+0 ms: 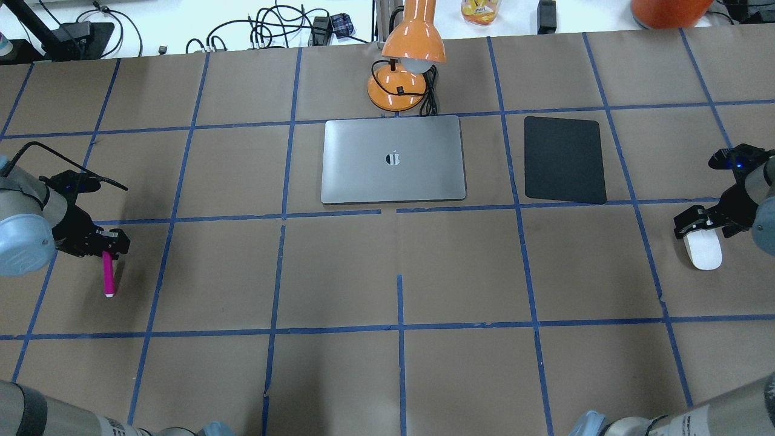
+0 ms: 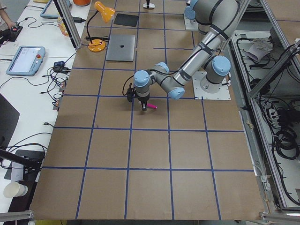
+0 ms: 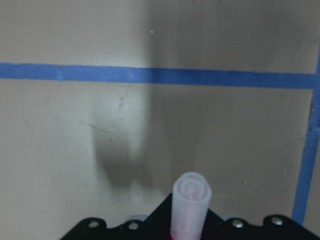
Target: Place pen and mouse around notebook
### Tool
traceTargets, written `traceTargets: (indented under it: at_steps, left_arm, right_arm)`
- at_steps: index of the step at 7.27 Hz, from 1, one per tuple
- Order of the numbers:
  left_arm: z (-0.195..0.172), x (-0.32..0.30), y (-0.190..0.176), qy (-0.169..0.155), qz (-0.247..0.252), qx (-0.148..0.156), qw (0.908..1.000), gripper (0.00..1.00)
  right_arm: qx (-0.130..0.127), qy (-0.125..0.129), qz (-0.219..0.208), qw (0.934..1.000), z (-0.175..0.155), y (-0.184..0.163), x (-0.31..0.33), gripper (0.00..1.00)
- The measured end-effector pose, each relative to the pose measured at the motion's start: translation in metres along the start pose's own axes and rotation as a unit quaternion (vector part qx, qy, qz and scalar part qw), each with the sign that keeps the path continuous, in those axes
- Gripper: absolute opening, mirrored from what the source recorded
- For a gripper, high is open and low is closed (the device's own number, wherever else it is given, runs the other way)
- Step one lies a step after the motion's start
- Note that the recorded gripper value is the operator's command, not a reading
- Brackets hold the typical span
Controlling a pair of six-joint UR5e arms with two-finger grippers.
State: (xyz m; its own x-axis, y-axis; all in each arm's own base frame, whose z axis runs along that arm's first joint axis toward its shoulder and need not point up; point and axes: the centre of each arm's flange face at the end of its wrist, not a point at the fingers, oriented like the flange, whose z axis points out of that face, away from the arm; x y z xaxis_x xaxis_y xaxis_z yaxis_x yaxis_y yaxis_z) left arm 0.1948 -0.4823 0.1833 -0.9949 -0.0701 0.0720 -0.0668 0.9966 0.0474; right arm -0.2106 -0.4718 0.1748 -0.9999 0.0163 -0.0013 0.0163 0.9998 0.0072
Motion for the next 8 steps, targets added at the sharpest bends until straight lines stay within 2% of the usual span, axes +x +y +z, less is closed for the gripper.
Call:
traceTargets:
  at_steps: [1,2,3,5,6,7,8]
  left_arm:
    - [0.0027,0.0019,0.0004,0.012,-0.004,-0.002,0.9999,0.00]
    - [0.0062,0.0018,0.0005,0.018,-0.004,-0.005,0.9998,0.01]
    - [0.0089,0.0010,0.0002,0.019,0.004,-0.006,0.9998,0.23]
    - [0.0107,-0.0002,-0.0004,0.017,0.029,-0.004,0.9994,0.32]
    - [0.0111,-0.0003,-0.0004,0.017,0.034,-0.004,0.9993,0.33]
    - [0.0117,-0.0004,-0.0004,0.017,0.036,-0.004,0.9992,0.25]
    - [0.0121,-0.0003,-0.0003,0.017,0.038,-0.004,0.9991,0.14]
  right_arm:
    - [-0.008,-0.002,0.000,1.0000,0.0058,-0.0005,0.0013,1.00]
    - [-0.013,-0.002,0.001,0.9999,0.0092,-0.0004,0.0020,0.96]
    - [-0.016,-0.003,0.001,0.9999,0.0099,0.0001,0.0018,0.95]
    - [-0.024,-0.008,0.004,0.9997,0.0096,0.0020,0.0004,0.87]
    - [-0.025,-0.009,0.005,0.9996,0.0086,0.0025,-0.0002,0.80]
    - [-0.025,-0.008,0.005,0.9996,0.0078,0.0027,-0.0003,0.78]
    - [-0.025,-0.008,0.005,0.9997,0.0066,0.0026,-0.0001,0.65]
